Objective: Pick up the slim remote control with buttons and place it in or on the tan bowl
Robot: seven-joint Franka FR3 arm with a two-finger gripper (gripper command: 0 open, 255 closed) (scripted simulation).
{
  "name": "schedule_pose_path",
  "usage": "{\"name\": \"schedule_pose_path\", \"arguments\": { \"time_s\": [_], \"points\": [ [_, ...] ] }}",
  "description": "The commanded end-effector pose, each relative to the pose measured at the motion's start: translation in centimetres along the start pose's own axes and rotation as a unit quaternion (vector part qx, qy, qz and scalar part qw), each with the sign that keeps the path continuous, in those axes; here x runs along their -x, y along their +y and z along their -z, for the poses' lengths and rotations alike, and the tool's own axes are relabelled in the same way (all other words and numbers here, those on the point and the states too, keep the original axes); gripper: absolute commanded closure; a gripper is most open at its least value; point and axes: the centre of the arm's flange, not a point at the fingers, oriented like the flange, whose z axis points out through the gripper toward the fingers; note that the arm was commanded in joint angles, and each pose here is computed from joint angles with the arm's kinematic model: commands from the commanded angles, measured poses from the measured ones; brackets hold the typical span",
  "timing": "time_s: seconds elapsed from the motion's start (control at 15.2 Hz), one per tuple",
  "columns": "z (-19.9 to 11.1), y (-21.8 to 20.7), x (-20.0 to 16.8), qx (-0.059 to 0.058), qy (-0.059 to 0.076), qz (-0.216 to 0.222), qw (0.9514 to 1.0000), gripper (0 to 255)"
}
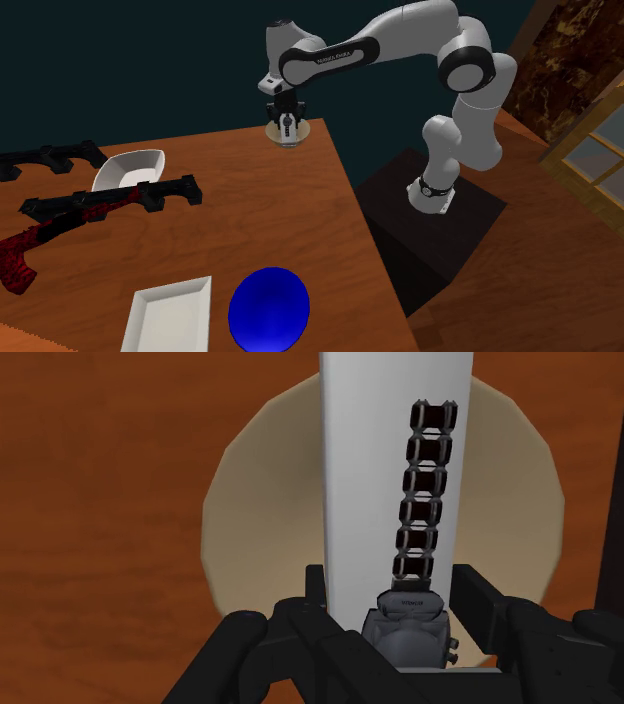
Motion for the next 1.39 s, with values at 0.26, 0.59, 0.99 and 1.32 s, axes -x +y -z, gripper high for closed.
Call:
{"name": "schedule_pose_path", "arguments": {
  "time_s": [0.26, 0.59, 0.99, 1.32],
  "points": [
    [-0.1, 0.0, 0.0, 0.0, 0.0, 0.0, 1.0, 255],
    [-0.1, 0.0, 0.0, 0.0, 0.0, 0.0, 1.0, 0],
    [4.9, 0.0, 0.0, 0.0, 0.0, 0.0, 1.0, 0],
    [4.9, 0.0, 0.0, 0.0, 0.0, 0.0, 1.0, 0]
  ]
}}
